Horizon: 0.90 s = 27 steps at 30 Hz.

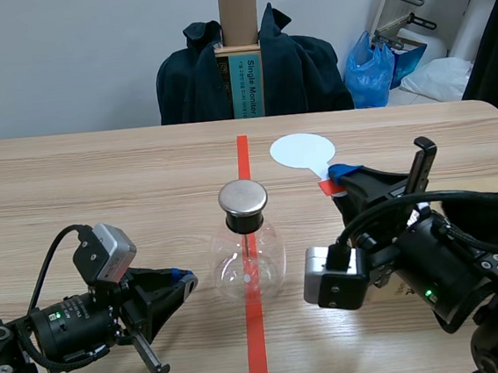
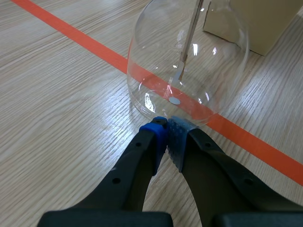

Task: Do the electroscope experiment.
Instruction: 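Move the plate toward and away from the electroscope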

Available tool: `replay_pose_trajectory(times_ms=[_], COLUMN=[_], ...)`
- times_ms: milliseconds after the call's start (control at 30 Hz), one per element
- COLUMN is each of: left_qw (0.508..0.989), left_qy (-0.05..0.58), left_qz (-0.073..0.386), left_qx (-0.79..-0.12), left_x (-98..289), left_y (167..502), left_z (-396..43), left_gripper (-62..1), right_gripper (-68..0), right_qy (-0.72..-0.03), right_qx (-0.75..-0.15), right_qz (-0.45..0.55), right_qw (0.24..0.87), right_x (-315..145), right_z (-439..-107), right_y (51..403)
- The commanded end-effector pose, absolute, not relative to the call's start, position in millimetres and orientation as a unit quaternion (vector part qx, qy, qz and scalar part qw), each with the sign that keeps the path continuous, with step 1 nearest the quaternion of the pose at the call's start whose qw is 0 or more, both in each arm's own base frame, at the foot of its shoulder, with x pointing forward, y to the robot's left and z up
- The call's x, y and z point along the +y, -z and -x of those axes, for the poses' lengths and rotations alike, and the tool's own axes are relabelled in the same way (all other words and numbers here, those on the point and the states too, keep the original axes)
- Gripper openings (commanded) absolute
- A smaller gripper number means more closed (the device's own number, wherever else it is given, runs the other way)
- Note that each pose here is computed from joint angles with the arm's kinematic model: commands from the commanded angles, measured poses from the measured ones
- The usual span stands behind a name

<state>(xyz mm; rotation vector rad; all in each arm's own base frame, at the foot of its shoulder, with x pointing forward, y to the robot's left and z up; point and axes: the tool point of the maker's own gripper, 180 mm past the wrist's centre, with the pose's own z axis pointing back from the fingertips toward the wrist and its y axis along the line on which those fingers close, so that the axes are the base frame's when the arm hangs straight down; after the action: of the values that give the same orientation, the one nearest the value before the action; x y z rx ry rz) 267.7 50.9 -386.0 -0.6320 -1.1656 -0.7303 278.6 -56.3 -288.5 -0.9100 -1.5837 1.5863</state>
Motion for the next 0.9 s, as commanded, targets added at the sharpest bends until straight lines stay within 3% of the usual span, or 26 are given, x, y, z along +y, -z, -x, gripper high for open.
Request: replay_pose_trajectory(times_ms=[0,367,867], left_qw=[0.716,0.715,0.715], left_qy=[0.324,0.324,0.324], left_qz=[0.293,0.293,0.294], left_qx=[-0.545,-0.545,-0.546], left_x=[48,48,48], left_y=[375,374,374], left_z=[-273,-273,-273], left_gripper=[-57.7,-57.7,-57.7], right_gripper=[-66.7,-66.7,-66.7], right_qy=[-0.602,-0.614,-0.643], right_qx=[-0.619,-0.618,-0.664], right_qz=[0.367,0.355,0.294], right_qw=[0.347,0.338,0.243], right_x=[-60,-55,-21], right_z=[-284,-276,-249], right_y=[277,282,275])
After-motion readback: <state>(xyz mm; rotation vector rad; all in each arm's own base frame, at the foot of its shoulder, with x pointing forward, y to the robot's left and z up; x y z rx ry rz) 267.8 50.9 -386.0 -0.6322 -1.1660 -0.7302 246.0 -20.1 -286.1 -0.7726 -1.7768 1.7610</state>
